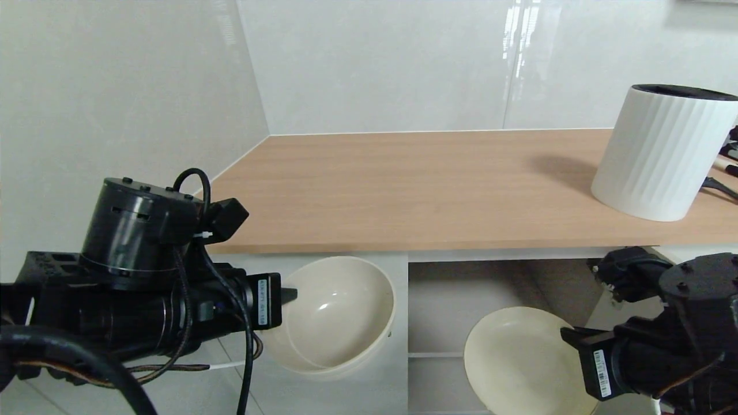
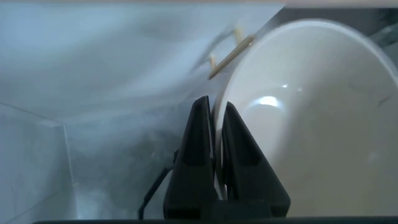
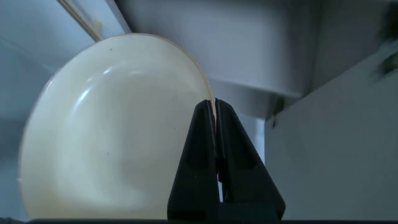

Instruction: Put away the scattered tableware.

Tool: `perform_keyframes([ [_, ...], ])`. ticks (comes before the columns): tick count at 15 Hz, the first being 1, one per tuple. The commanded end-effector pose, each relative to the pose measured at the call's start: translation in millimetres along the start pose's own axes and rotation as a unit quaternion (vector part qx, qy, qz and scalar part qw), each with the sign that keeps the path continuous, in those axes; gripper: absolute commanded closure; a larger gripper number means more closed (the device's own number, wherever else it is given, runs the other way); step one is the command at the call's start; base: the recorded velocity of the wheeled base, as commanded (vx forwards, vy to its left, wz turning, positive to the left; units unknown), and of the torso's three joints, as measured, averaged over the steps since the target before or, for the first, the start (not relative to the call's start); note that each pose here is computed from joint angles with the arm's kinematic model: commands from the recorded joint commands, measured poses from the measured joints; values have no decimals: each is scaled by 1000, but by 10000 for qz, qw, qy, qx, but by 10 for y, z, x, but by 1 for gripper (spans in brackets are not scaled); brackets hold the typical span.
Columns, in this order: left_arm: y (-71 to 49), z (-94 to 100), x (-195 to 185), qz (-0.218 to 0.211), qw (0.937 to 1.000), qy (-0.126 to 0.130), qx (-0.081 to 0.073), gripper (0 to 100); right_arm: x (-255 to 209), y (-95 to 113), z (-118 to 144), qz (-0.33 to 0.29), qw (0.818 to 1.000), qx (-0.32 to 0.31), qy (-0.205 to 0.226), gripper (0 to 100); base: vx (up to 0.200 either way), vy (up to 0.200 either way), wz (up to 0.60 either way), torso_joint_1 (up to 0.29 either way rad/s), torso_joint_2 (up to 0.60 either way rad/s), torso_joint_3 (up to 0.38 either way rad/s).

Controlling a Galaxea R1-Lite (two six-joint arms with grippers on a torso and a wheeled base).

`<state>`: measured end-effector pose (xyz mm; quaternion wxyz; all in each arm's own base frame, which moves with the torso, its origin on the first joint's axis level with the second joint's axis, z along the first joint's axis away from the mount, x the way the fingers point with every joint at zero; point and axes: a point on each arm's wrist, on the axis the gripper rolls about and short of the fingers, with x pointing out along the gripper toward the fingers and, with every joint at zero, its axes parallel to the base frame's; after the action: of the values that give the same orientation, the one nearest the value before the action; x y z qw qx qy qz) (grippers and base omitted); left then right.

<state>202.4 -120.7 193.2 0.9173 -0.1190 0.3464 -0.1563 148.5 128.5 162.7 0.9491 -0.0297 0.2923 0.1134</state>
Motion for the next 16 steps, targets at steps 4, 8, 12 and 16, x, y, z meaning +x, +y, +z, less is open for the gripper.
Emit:
perform_keyframes([
  [4, 17, -51, 110, 75, 9998, 196, 9, 100, 282, 77, -186, -194, 9975, -202, 644, 100, 0, 0, 0, -122, 465, 338],
  [8, 17, -50, 105, 71, 9998, 189, 16, 100, 389, 101, -266, -282, 9951, -313, 894, 100, 0, 0, 0, -71, 448, 366],
  [12, 14, -45, 101, 58, 9999, 161, 15, 100, 448, 162, -355, -265, 9927, -437, 1091, 100, 0, 0, 0, -27, 254, 232],
  [16, 13, -40, 83, 44, 9999, 134, 13, 100, 509, 169, -365, -297, 9926, -415, 1099, 100, 0, 0, 0, 1, 14, 13],
])
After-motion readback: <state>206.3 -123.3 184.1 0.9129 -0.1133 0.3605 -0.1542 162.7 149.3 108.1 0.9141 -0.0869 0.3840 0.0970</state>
